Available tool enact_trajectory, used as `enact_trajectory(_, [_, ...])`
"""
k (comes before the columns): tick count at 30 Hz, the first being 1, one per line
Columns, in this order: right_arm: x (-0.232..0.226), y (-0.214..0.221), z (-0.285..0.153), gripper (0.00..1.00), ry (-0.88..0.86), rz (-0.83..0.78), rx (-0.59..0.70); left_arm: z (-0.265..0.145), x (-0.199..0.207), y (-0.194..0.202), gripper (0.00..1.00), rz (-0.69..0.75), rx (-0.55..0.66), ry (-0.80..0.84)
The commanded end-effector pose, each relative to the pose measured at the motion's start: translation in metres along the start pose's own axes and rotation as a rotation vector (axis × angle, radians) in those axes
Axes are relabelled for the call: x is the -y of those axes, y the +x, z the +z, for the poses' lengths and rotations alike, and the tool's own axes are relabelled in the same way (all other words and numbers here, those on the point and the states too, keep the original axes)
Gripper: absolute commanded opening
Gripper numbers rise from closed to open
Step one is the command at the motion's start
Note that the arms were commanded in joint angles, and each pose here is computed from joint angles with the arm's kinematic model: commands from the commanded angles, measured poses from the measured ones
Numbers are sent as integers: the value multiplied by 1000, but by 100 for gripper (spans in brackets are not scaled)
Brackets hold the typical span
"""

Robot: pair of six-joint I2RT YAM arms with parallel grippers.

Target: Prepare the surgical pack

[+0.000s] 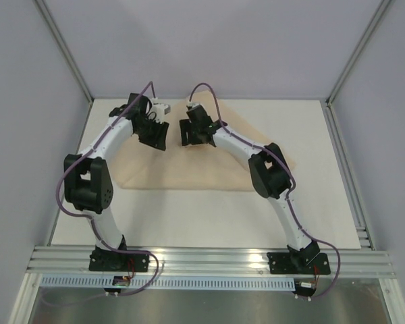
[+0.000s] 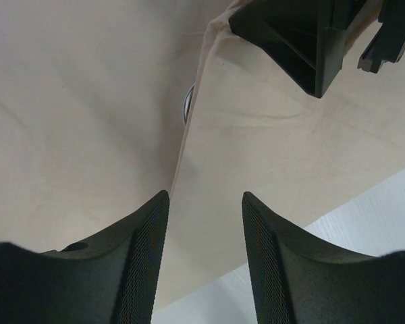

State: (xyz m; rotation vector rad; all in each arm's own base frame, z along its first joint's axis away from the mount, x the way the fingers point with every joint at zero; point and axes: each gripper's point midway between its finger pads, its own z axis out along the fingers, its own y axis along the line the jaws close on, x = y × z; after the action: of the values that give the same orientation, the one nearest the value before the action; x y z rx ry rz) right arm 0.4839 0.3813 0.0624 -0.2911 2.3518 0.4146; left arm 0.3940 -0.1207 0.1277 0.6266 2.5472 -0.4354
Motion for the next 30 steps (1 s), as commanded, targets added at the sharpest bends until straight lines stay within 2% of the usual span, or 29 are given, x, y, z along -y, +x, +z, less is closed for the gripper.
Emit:
enact_trajectory(1, [14, -28, -11, 70, -30, 183, 15, 2, 3, -25, 57, 52, 47, -17])
enact_trajectory(7, [35, -101, -51, 76, -129, 314, 141, 18, 6, -46, 56, 66, 38, -12])
enact_trajectory(10, [41, -127, -66, 79, -136, 279, 192, 25, 9, -55, 56, 76, 41, -9])
enact_trajectory(13, [45, -131, -68, 82, -120, 205, 194, 31, 10, -60, 56, 67, 43, -3])
enact_trajectory(17, [42, -100, -64, 79, -154, 191, 84, 33, 10, -64, 56, 68, 52, 3])
enact_trajectory(19, [25, -98, -81, 76, -251, 179, 78, 30, 14, -66, 56, 74, 54, 23])
enact_trajectory(20, [25, -73, -76, 73, -268, 185, 23, 28, 16, -68, 56, 78, 60, 29])
enact_trajectory(22, [16, -70, -88, 69, -328, 184, 14, 26, 17, -69, 56, 89, 62, 33])
enact_trajectory(24, [23, -58, -84, 72, -297, 197, -27, 28, 13, -68, 56, 98, 65, 20])
enact_trajectory(26, [32, -46, -79, 80, -263, 223, -73, 32, 8, -67, 57, 103, 61, -2])
enact_trajectory(28, [42, -38, -68, 82, -277, 266, -99, 37, 5, -68, 57, 101, 53, -9])
enact_trajectory(30, [47, -38, -62, 91, -297, 296, -114, 44, 5, -66, 57, 92, 39, 3])
